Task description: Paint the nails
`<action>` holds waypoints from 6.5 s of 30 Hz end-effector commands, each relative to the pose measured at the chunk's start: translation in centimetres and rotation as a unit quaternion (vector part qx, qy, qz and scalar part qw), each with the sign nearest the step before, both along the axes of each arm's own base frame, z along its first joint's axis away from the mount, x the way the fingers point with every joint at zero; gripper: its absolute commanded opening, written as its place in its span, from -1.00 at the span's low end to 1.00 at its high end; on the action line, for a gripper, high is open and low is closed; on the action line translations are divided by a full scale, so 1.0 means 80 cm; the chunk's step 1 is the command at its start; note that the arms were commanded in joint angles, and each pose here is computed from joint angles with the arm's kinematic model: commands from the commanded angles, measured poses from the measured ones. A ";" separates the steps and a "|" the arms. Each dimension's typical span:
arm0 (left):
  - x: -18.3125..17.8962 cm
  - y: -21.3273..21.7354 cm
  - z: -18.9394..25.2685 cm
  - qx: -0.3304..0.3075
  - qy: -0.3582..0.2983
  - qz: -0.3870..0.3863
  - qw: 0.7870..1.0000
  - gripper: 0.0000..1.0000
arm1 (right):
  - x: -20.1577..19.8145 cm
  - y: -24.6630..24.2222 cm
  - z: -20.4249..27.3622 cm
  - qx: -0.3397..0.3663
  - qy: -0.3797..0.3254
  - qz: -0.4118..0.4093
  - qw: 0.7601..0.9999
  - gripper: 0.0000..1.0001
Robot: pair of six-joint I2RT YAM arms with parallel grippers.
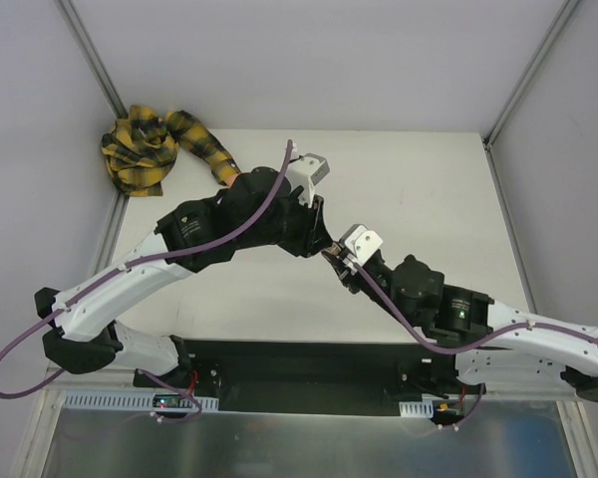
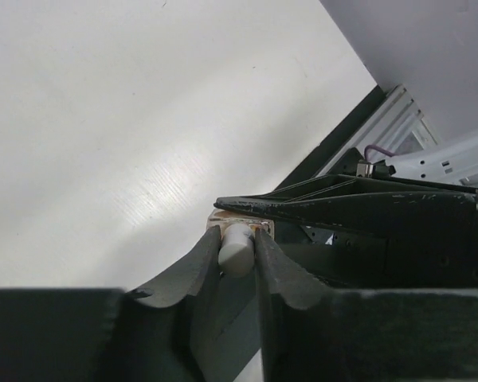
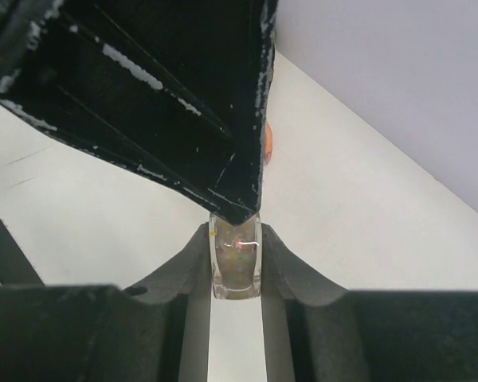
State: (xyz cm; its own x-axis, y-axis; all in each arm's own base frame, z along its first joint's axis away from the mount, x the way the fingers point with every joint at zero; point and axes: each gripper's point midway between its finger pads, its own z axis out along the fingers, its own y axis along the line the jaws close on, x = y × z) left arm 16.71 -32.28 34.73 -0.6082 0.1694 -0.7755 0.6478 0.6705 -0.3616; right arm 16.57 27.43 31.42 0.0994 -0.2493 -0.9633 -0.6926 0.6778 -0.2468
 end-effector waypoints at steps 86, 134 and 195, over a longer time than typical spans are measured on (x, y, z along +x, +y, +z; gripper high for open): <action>0.067 0.017 0.112 -0.196 -0.140 0.106 0.965 -1.00 | 0.067 -0.045 0.138 0.091 -0.025 -0.212 0.973 -1.00; -0.051 -0.010 0.156 -0.337 -0.130 -0.228 0.904 -1.00 | -0.046 -0.006 0.159 0.172 0.117 0.207 0.956 -1.00; -0.091 -0.002 0.168 -0.363 -0.158 -0.292 0.870 -0.28 | -0.086 -0.007 0.138 0.163 0.135 0.278 0.937 -1.00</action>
State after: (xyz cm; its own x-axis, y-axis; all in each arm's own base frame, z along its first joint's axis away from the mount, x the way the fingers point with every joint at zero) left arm 10.24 -33.16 44.88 -0.4052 -0.1586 -0.9004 0.9141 -0.0889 -0.3957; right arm 9.97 26.96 40.21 -0.1701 0.0042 -0.9854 -0.9592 0.2283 0.1666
